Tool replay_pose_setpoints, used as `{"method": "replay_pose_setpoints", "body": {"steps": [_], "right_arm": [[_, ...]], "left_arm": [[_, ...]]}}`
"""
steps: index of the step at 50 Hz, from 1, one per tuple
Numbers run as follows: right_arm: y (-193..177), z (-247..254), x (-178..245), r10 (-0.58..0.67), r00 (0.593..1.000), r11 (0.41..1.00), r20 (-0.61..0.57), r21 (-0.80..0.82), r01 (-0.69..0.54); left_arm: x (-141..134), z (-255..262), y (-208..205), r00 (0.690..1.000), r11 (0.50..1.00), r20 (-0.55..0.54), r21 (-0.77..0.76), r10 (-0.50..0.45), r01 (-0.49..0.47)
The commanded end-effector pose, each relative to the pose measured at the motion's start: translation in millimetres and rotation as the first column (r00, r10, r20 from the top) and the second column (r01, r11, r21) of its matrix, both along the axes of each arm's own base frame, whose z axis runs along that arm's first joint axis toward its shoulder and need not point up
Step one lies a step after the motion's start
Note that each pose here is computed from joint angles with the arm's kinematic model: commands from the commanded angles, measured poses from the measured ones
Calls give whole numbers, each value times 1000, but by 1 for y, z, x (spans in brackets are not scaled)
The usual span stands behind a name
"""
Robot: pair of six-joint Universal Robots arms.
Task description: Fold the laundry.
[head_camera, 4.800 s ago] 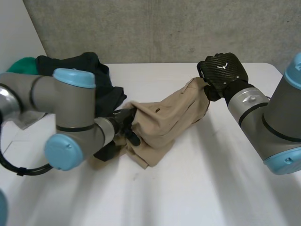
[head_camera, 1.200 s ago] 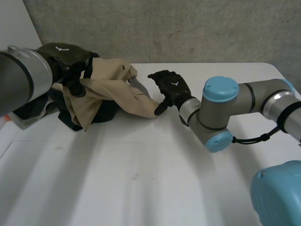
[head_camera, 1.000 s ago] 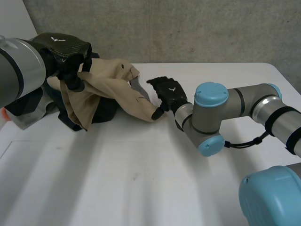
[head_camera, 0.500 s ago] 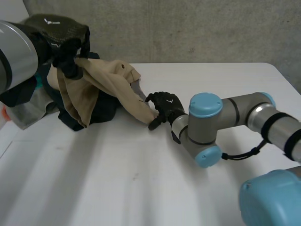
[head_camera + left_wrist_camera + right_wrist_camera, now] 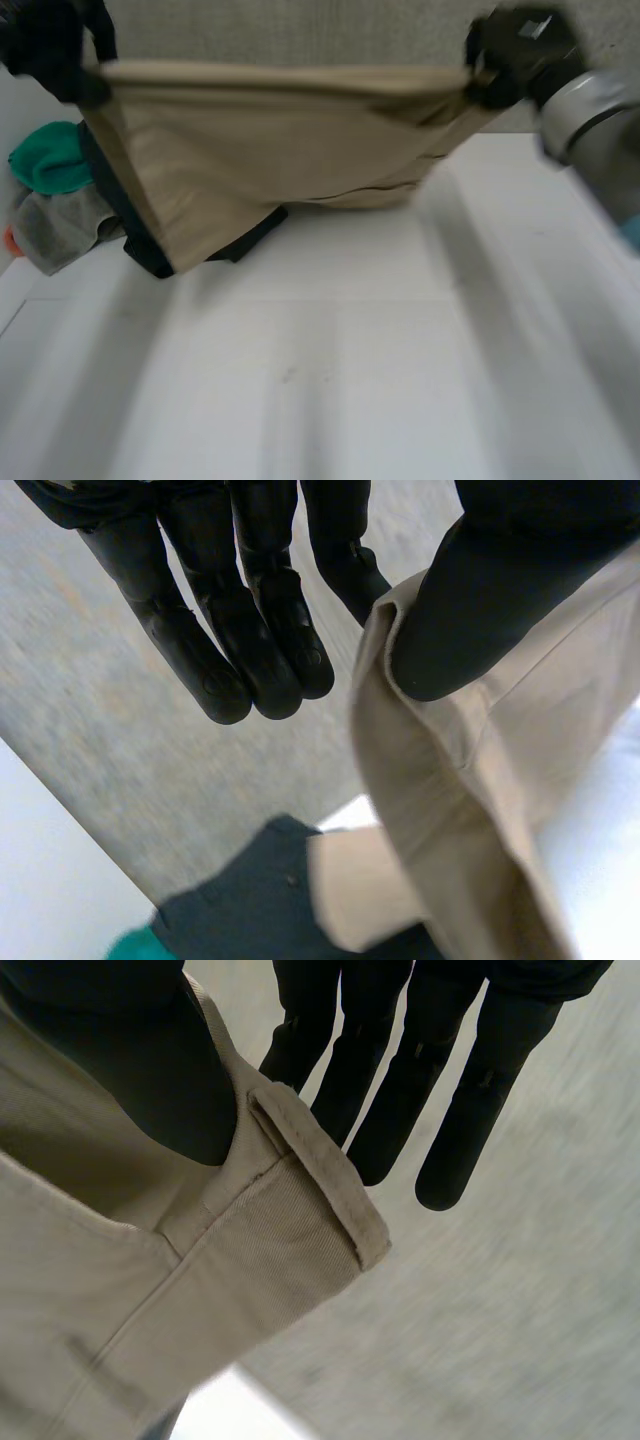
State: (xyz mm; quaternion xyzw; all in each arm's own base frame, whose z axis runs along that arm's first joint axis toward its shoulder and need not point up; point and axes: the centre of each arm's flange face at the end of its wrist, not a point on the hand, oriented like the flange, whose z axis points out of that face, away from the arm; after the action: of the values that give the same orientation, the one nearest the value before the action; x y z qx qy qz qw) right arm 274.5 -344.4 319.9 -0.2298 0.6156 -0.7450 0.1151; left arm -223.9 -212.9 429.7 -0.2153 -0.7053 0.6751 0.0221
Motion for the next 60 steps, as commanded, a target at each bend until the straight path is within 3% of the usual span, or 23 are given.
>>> {"method": "replay_pose_setpoints", "body": {"steps": [1,8,15,24,36,48,54,60], "right_arm": [[44,106,-47,-41,998,976,-50,-215,30],[46,101,-48,29,995,993,-95,-113,-40],[35,77,-49,-7,989,999,-150,-45,1],[55,99,-55,-54,985,992,-165,-124,33],[113,148,-78,-71,988,961,-139,-276,30],[124,164,-92,-80,987,946,-140,-321,32],[98,145,-81,-6,993,974,-118,-224,-21],[46,105,-61,20,992,989,-127,-140,-38]], "left_arm": [[12,40,17,998,989,-62,-144,-27,17],[11,44,19,998,987,-62,-160,-29,18],[0,35,14,997,991,-56,-125,-58,50],[-3,69,39,987,965,-121,-250,-109,76],[7,92,63,972,938,-189,-339,-137,66],[22,113,83,962,893,-235,-450,-137,17],[12,107,54,965,900,-234,-436,-122,8],[-13,74,-22,974,920,-212,-391,-75,-14]]}}
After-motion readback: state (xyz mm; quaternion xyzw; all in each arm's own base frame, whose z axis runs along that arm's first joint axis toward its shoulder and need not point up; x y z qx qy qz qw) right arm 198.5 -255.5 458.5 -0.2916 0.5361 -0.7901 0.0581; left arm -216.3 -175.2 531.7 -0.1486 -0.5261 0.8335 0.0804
